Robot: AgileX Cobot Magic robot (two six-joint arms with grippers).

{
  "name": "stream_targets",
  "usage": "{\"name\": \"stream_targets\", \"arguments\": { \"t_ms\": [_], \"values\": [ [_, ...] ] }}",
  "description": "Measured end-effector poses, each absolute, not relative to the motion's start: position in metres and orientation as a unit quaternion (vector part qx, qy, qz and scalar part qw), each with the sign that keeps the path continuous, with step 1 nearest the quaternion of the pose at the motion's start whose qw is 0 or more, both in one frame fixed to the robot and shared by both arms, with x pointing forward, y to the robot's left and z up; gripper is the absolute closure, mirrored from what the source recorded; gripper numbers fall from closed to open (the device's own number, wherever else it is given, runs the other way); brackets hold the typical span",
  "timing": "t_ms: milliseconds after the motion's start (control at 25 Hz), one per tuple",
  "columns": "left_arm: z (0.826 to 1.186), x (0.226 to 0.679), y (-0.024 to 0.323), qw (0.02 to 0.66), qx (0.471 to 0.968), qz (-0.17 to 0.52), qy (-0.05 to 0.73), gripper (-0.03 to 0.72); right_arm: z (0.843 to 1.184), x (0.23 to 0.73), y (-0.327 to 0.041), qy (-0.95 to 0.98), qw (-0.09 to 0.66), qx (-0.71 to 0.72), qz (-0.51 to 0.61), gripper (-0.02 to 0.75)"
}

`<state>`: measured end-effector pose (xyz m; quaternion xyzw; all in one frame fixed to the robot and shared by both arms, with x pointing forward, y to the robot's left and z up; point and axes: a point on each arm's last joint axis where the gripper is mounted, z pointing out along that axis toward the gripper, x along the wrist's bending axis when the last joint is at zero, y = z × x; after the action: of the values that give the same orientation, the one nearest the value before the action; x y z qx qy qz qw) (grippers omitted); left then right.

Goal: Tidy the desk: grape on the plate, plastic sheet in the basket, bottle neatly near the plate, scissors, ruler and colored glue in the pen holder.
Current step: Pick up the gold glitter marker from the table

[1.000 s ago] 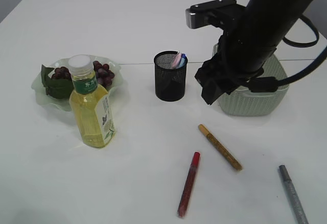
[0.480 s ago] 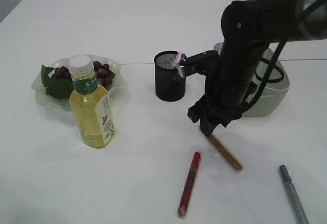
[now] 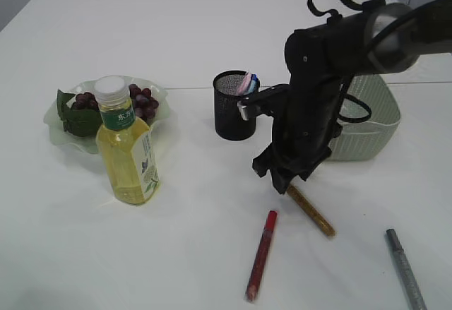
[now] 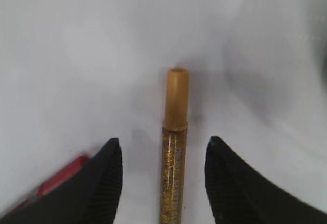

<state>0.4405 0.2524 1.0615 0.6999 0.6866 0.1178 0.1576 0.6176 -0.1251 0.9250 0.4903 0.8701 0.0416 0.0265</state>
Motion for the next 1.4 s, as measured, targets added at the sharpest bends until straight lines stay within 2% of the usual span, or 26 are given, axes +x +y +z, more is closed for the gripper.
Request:
{"name": "stream_targets", "arguments": {
  "t_ms": [640, 720, 960, 1200, 1400],
  "values": [
    [1.061, 0.440, 0.252, 0.158, 0.700, 0.118, 0.687, 0.449, 0.898, 0.619, -0.125, 0.872, 0.012, 0.489, 0.016, 0.380],
    [1.061, 0.440, 0.252, 0.158, 0.700, 0.118, 0.687, 0.449, 0.898, 0.619, -0.125, 0.872, 0.011, 0.489, 0.016, 0.407],
    [1.062, 0.441, 0.252, 0.160, 0.700, 0.119, 0.686, 0.449, 0.898, 0.619, -0.125, 0.872, 0.012, 0.489, 0.016, 0.565],
    [1.062, 0.441, 0.253, 0.160, 0.700, 0.124, 0.685, 0.449, 0.898, 0.619, -0.125, 0.872, 0.012, 0.489, 0.016, 0.591],
    [1.062, 0.442, 0.254, 0.155, 0.703, 0.131, 0.682, 0.449, 0.899, 0.620, -0.125, 0.872, 0.013, 0.489, 0.017, 0.672]
  ]
}}
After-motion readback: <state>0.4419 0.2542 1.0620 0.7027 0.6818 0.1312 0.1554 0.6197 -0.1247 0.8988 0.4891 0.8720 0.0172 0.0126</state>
